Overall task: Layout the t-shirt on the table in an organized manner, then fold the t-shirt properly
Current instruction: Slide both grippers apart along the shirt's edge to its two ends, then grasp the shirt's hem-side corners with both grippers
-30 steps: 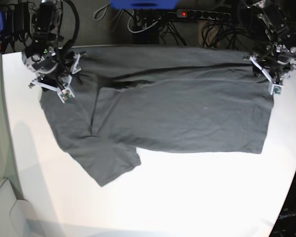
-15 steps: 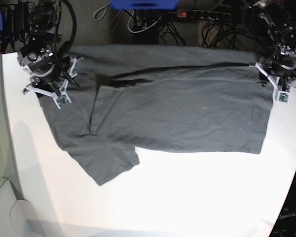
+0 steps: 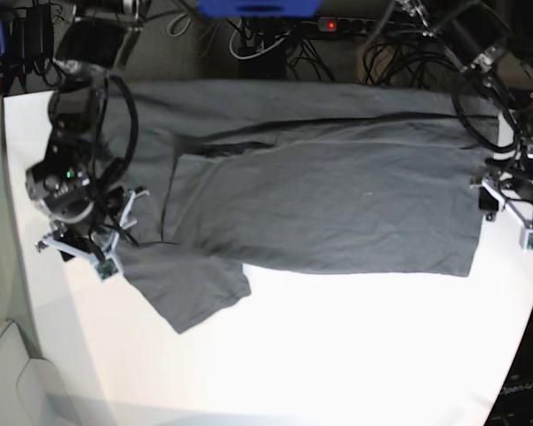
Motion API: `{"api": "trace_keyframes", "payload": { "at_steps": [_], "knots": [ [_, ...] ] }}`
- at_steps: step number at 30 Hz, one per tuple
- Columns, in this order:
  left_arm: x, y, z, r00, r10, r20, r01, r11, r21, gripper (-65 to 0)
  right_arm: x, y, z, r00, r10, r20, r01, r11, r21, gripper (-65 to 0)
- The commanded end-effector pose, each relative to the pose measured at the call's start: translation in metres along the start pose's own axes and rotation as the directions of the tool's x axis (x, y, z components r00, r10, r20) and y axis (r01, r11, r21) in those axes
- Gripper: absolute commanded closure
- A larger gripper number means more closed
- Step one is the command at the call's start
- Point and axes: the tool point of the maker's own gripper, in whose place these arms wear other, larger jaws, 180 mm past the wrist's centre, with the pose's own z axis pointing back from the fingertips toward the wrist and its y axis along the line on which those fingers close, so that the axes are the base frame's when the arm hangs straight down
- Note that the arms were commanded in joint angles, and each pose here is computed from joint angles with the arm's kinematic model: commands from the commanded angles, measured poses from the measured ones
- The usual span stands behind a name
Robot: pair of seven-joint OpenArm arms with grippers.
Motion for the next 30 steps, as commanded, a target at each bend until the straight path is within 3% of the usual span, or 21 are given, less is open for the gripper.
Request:
{"api": "trace_keyframes", "payload": {
  "at_steps": [1,5,10,18,26,30],
  "knots": [
    [0.018,0.001,-0.004,0.999,0.006,0.045,-0.006,1.000,-0.009,-51.8,0.008,-0.014,-0.009,1.000,0.000,-0.002,0.000,1.000,-0.017,-36.1],
    [0.051,0.004,-0.026,0.991,0.056,0.120,-0.051,0.998,-0.046,-52.7,0.008,-0.027,-0.048,0.997,-0.027,-0.072,0.030,0.999,0.045,-36.1],
    [0.078,0.004,-0.049,0.975,0.121,0.185,-0.103,0.989,-0.104,-52.7,0.024,-0.036,-0.076,0.997,-0.062,-0.044,0.066,0.993,0.101,-35.9],
    [0.075,0.004,-0.073,0.965,0.175,0.193,-0.146,0.976,-0.159,-52.7,0.008,-0.034,-0.097,0.994,-0.104,-0.028,0.108,0.982,0.158,-36.0],
    [0.067,0.003,-0.084,0.957,0.208,0.201,-0.171,0.967,-0.186,-52.7,-0.020,-0.034,-0.105,0.973,-0.230,-0.033,0.231,0.946,0.226,-36.0],
    [0.055,-0.002,-0.093,0.958,0.235,0.164,-0.198,0.957,-0.212,-52.7,-0.025,-0.028,-0.108,0.969,-0.243,-0.041,0.246,0.939,0.240,-35.6]
  ]
}}
